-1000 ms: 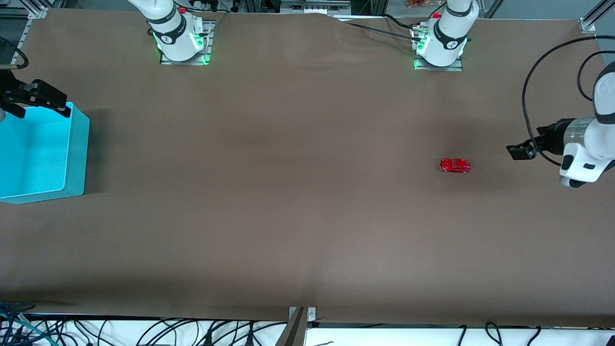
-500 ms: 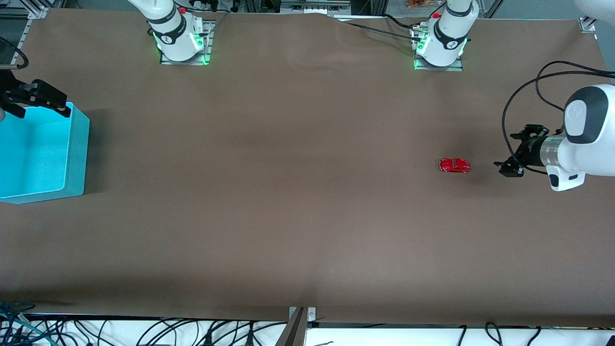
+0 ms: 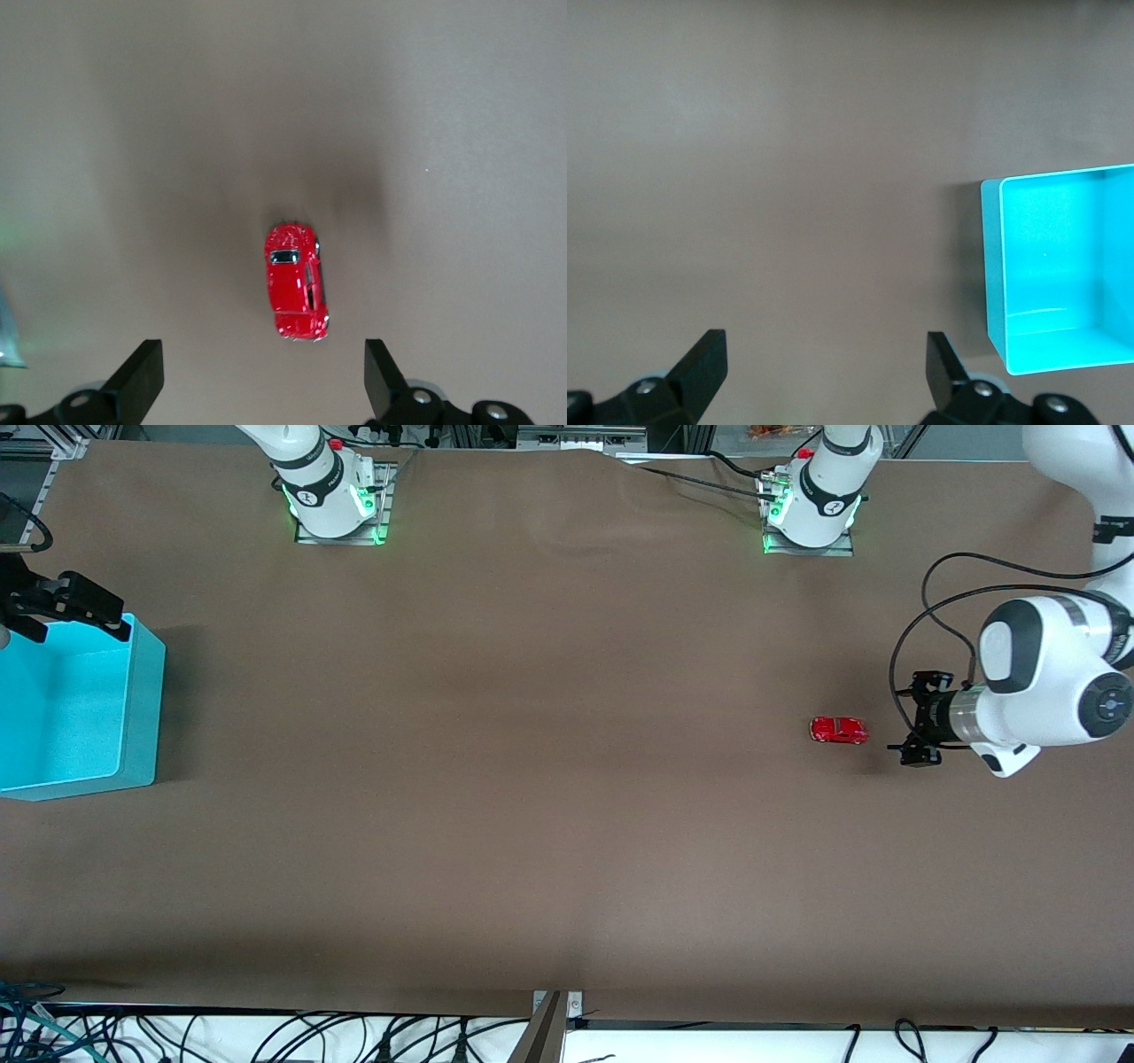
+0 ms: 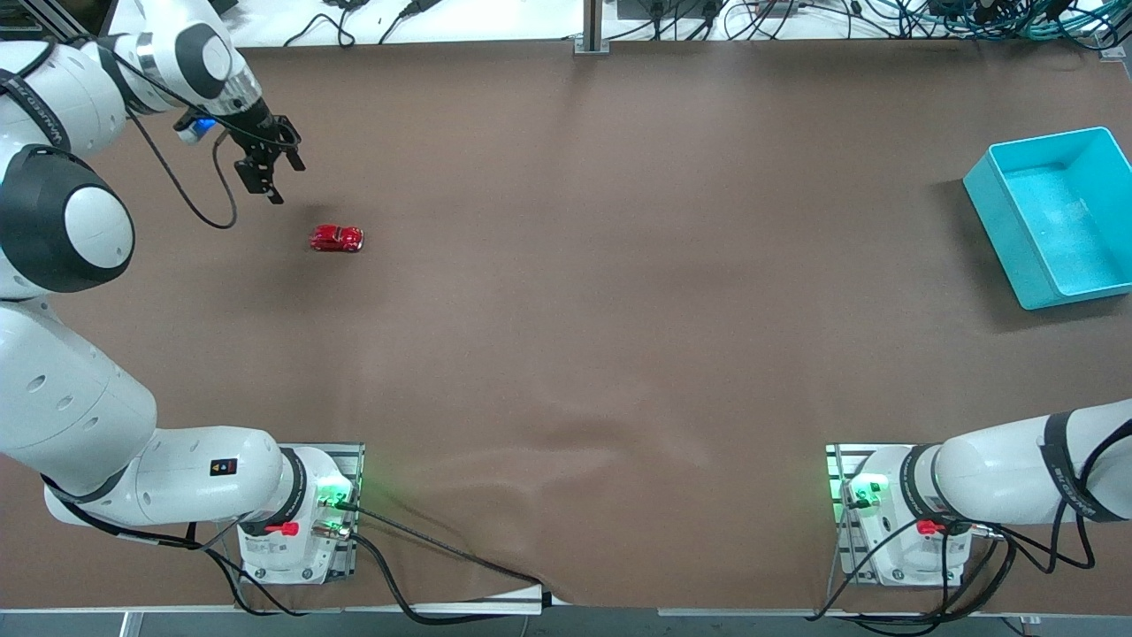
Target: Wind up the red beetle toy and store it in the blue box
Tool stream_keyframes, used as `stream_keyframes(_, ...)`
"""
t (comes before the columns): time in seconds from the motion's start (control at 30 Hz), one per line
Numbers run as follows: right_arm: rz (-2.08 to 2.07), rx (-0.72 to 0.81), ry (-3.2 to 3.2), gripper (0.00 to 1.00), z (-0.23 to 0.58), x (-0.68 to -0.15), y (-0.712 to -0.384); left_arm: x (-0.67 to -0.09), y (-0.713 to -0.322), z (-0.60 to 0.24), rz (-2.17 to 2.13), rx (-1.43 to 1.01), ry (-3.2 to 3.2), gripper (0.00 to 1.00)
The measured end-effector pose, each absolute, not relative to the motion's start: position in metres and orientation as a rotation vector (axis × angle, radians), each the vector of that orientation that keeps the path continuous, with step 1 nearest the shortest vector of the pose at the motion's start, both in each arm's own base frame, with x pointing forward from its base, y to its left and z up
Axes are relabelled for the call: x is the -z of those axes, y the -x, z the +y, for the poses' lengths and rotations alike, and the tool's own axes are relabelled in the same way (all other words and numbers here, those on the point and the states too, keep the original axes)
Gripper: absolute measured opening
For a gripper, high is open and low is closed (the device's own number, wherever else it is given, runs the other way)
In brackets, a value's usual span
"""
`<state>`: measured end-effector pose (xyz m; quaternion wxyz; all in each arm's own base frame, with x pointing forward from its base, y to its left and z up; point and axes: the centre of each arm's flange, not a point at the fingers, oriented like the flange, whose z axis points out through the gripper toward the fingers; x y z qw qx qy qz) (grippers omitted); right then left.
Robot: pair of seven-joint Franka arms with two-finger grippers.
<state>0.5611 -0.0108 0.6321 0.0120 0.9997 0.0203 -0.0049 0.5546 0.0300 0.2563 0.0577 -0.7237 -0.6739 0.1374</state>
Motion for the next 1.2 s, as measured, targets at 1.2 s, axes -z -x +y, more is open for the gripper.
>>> stream_keyframes(1.2, 0.063, 0.016, -3.117, 1.00, -0.011, -0.632, -0.561, -0.202, -0.542, 0.025, -2.176, -0.308, 2.129, 1.00)
